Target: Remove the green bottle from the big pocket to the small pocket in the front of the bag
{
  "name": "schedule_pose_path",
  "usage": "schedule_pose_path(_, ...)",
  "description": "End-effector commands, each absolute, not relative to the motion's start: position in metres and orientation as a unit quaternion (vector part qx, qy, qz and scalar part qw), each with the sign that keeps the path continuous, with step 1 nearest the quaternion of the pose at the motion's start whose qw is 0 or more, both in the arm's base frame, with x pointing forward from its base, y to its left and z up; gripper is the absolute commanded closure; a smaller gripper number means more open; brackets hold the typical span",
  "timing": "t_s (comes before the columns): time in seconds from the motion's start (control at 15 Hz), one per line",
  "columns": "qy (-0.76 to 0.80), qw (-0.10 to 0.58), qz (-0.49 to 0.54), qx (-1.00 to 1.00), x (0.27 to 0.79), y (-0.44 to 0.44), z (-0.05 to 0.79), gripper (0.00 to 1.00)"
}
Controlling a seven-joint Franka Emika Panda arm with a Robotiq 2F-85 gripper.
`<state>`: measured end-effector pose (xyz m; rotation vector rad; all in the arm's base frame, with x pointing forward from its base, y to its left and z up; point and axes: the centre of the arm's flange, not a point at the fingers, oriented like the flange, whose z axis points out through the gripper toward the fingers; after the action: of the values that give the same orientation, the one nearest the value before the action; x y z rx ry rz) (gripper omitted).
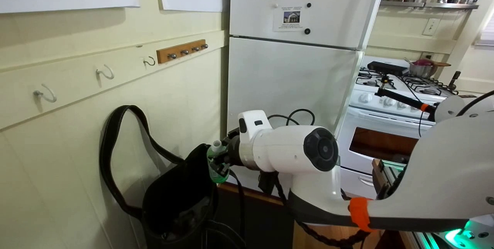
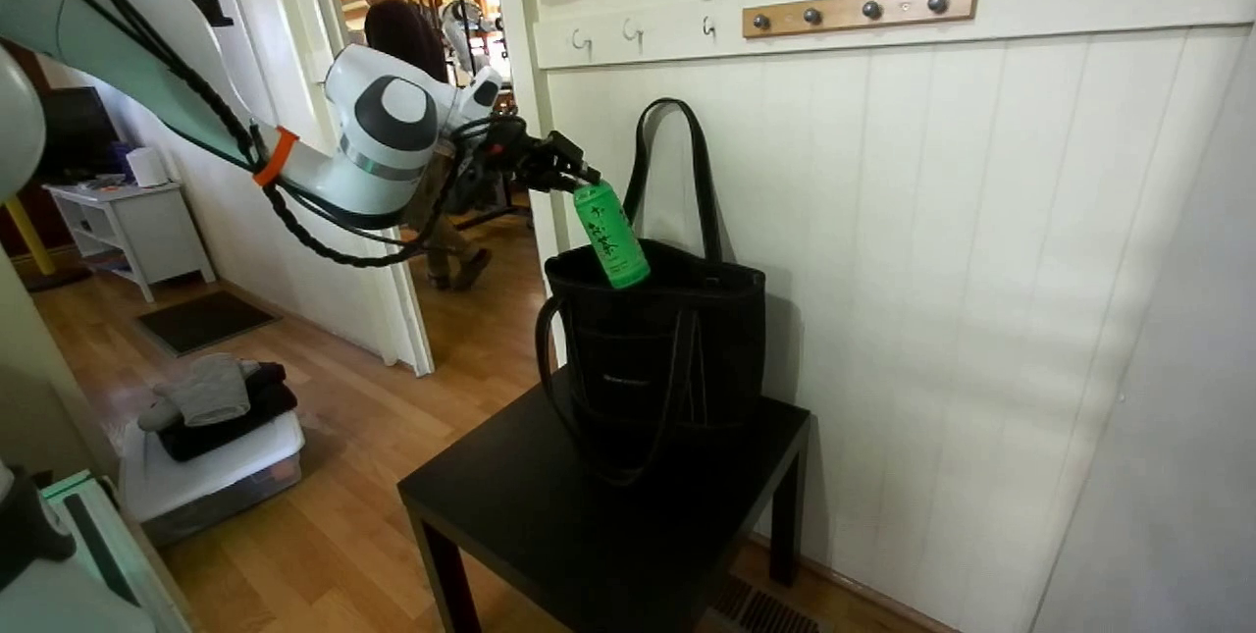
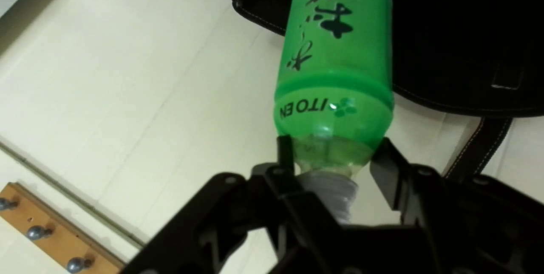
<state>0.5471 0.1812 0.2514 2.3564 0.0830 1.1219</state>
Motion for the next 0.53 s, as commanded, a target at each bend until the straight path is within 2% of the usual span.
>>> schedule_pose_path(0.0,-0.004,0.245,0.41,0.878,0.525,0.176,0.253,0.76)
schedule_pose_path(0.47,0.026,0.179,0.417,0.891,0.554,0.144,0.23,0.76)
